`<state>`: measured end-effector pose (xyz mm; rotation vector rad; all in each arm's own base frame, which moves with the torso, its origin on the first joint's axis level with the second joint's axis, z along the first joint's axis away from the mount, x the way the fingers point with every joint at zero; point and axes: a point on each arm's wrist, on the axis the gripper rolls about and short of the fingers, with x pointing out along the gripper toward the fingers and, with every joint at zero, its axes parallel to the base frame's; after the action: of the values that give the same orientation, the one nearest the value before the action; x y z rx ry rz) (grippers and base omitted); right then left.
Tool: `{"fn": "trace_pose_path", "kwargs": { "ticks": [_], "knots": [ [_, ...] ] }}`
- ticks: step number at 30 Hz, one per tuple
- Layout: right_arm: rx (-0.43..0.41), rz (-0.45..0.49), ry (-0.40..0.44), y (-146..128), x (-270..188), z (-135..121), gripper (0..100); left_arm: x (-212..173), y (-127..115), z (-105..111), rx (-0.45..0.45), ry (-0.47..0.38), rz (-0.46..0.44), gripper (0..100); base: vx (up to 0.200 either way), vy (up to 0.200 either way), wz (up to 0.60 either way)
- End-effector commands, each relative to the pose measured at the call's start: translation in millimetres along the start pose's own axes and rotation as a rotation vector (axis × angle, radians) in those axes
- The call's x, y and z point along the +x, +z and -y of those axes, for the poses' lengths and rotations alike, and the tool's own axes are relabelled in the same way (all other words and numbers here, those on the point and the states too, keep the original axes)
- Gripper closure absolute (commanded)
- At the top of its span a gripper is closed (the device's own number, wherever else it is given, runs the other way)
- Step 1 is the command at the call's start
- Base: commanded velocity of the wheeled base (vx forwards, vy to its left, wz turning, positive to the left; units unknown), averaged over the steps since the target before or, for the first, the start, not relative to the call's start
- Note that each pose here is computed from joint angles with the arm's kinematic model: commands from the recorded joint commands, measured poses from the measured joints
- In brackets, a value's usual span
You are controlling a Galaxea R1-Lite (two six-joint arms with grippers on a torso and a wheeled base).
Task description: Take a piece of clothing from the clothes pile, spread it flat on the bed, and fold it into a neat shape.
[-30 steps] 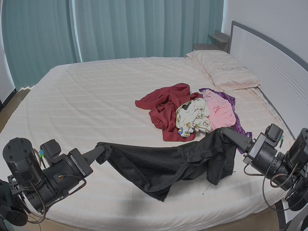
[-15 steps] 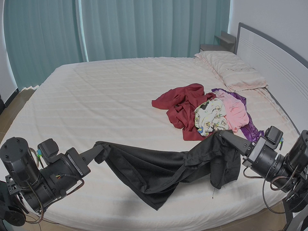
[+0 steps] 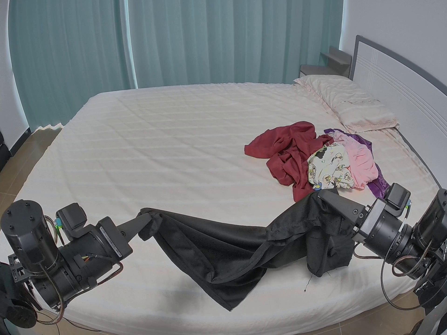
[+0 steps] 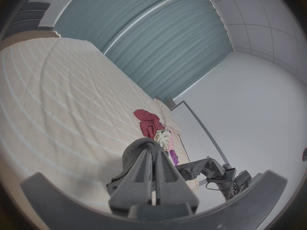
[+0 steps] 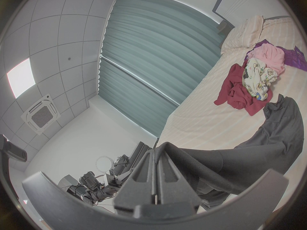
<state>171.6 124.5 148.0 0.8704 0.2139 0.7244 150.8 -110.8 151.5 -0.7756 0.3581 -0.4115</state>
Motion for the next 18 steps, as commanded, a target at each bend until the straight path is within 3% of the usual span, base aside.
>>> {"fn": "trace_pose_path", "kwargs": {
  "ticks": [1,4,13,18],
  "knots": [
    [-0.001,0.004,0.007,0.3,0.3,-0.4,100,-0.2,-0.3,0.0,-0.002,-0.007,-0.008,100,0.000,0.200,0.00],
    [-0.001,0.004,0.007,0.3,0.3,-0.4,100,-0.5,-1.0,-0.6,-0.001,-0.008,-0.017,100,0.000,0.200,0.00],
    [-0.037,-0.021,0.011,-4.8,-3.5,-1.9,100,-1.4,-1.9,-1.4,-0.001,-0.015,-0.029,100,0.000,0.000,0.00],
    [-0.041,-0.025,0.013,-5.1,-4.7,-1.9,100,-2.4,-3.1,-2.5,-0.001,-0.012,-0.035,100,-0.200,0.000,0.00]
  ]
}}
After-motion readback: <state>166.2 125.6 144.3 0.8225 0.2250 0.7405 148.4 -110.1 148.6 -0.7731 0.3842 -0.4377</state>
